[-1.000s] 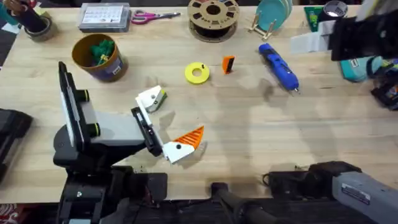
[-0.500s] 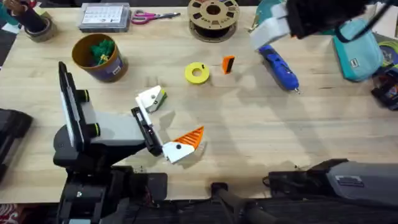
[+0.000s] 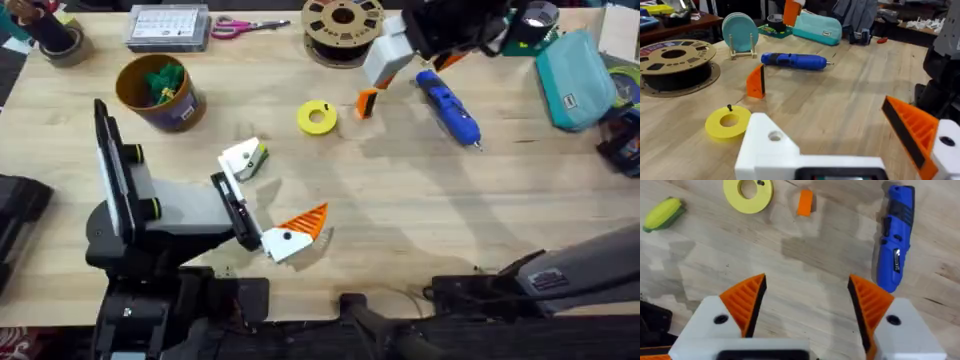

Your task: Pick up the gripper from the table and insert it into the empty holder that is missing its gripper. Then pick up a screw, insert it into the mounting hole, and use the screwdriver to tighten it. Finally, clean up the table by picking up the vegetable and placing it into the bucket.

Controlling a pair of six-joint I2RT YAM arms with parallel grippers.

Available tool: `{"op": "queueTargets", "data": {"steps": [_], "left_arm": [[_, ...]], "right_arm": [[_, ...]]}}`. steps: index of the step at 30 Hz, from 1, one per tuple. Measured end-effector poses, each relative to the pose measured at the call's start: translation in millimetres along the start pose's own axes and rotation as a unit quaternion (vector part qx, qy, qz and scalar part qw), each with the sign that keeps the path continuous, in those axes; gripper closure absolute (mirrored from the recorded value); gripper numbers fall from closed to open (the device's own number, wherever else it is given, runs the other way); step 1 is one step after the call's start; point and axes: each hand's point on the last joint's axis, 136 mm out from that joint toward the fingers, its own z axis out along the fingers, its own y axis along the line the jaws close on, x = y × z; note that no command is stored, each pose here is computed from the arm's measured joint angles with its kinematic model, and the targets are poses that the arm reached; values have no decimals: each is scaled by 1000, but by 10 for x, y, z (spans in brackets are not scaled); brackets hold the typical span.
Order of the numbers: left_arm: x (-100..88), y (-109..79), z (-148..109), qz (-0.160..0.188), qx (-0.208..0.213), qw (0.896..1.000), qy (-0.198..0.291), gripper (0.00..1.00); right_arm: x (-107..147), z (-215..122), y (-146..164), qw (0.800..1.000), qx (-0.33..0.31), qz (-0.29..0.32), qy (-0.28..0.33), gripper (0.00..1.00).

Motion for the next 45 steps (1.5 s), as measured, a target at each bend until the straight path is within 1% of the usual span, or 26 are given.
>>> {"op": "queueTargets", "data": {"steps": [6, 9, 10, 16, 19, 23, 26, 29, 30, 31, 37, 39, 45], "left_arm": [[0, 0, 0, 0, 0, 1000, 0, 15], [0, 0, 0, 0, 0, 1000, 0, 15], [0, 0, 0, 0, 0, 1000, 0, 15], [1, 0, 0, 1, 0, 1000, 0, 16], [0, 0, 0, 1, 0, 1000, 0, 15], [0, 0, 0, 1, 0, 1000, 0, 15], [0, 0, 0, 1, 0, 1000, 0, 15], [0, 0, 0, 1, 0, 1000, 0, 15], [0, 0, 0, 1, 0, 1000, 0, 15], [0, 0, 0, 1, 0, 1000, 0, 15], [0, 0, 0, 1, 0, 1000, 0, 16], [0, 0, 0, 1, 0, 1000, 0, 15], [0, 0, 0, 1, 0, 1000, 0, 15]], "right_arm": [[30, 76, 21, 1000, 1, 6, 11, 4], [47, 177, 17, 1000, 2, 9, 16, 4], [41, 280, 19, 1000, 2, 10, 15, 4], [-51, 384, 29, 1000, 1, 12, 4, 3], [-74, 508, 29, 1000, 2, 13, 16, 3], [-107, 752, 33, 999, 5, 12, 41, 4], [-177, 891, 42, 999, 6, 13, 49, 5], [-296, 979, 55, 999, 6, 13, 43, 5], [-344, 1001, 60, 999, 5, 13, 39, 5], [-460, 1045, 59, 999, 5, 21, 25, 9], [-512, 1163, 27, 999, 7, 35, 27, 13], [-536, 1273, 15, 999, 8, 39, 30, 52], [-563, 1361, 16, 999, 8, 42, 31, 86]]}}
